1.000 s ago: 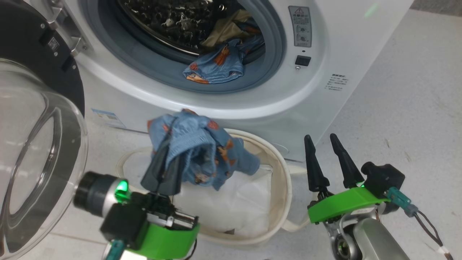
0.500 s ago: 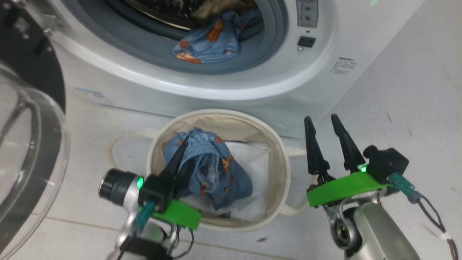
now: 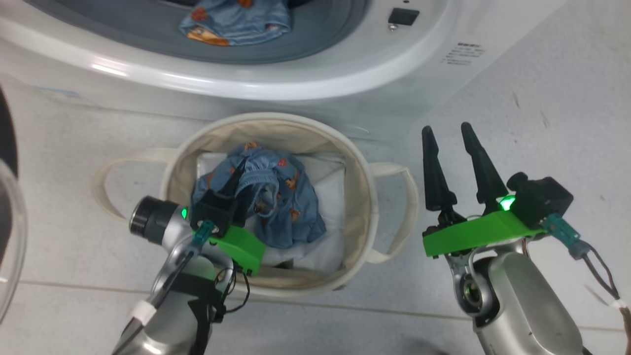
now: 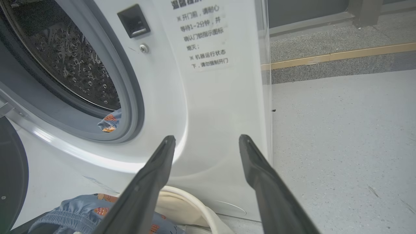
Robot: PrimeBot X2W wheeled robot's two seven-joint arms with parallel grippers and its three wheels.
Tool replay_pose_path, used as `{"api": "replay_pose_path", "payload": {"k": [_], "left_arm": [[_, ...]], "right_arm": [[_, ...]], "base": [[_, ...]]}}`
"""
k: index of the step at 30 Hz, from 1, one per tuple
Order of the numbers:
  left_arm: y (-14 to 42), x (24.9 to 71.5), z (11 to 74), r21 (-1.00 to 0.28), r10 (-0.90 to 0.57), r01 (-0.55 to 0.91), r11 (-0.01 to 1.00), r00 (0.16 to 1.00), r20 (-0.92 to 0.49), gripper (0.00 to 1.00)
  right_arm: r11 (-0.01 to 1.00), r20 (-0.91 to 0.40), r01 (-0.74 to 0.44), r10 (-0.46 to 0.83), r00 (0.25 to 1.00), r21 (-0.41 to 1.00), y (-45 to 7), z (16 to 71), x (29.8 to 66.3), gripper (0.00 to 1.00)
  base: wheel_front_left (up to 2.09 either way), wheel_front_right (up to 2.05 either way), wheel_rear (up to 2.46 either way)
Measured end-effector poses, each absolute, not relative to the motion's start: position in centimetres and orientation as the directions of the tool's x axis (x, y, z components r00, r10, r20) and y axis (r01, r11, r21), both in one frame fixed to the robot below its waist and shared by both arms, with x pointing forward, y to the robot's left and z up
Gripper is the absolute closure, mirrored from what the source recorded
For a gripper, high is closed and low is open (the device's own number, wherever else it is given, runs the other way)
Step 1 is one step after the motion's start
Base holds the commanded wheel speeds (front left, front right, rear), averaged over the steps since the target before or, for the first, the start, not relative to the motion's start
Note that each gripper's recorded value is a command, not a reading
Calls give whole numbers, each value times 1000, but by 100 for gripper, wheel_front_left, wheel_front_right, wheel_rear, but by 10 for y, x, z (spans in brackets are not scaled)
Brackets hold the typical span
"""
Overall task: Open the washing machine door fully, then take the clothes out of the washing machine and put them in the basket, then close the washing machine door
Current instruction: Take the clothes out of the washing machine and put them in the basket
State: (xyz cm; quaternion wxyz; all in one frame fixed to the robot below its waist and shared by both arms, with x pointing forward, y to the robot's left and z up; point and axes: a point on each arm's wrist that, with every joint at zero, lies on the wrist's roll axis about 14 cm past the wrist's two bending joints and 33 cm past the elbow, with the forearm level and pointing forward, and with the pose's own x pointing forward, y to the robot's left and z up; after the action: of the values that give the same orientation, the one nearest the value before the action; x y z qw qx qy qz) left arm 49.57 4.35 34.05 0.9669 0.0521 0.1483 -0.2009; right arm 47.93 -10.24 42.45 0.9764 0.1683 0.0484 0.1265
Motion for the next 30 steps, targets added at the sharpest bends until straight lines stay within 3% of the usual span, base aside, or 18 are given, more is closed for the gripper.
{"api": "replay_pose_path", "payload": {"k": [11, 12, 13, 30], "left_arm": [[37, 493, 300, 27, -382, 430, 903, 829, -409, 100], [37, 493, 300, 27, -382, 430, 903, 829, -409, 66], [38, 493, 301, 29, -381, 429, 903, 829, -409, 0], [61, 443, 323, -33, -409, 443, 896, 792, -453, 0]], "right_arm": [[926, -81, -187, 225, 971, 329, -118, 411, 483, 0], [926, -81, -187, 225, 971, 329, -118, 411, 483, 0], [925, -79, -188, 226, 971, 329, -118, 412, 483, 0], [894, 22, -301, 312, 950, 332, -81, 456, 480, 0]], "base": [[0, 0, 0], [0, 0, 0], [0, 0, 0], [0, 0, 0]]}}
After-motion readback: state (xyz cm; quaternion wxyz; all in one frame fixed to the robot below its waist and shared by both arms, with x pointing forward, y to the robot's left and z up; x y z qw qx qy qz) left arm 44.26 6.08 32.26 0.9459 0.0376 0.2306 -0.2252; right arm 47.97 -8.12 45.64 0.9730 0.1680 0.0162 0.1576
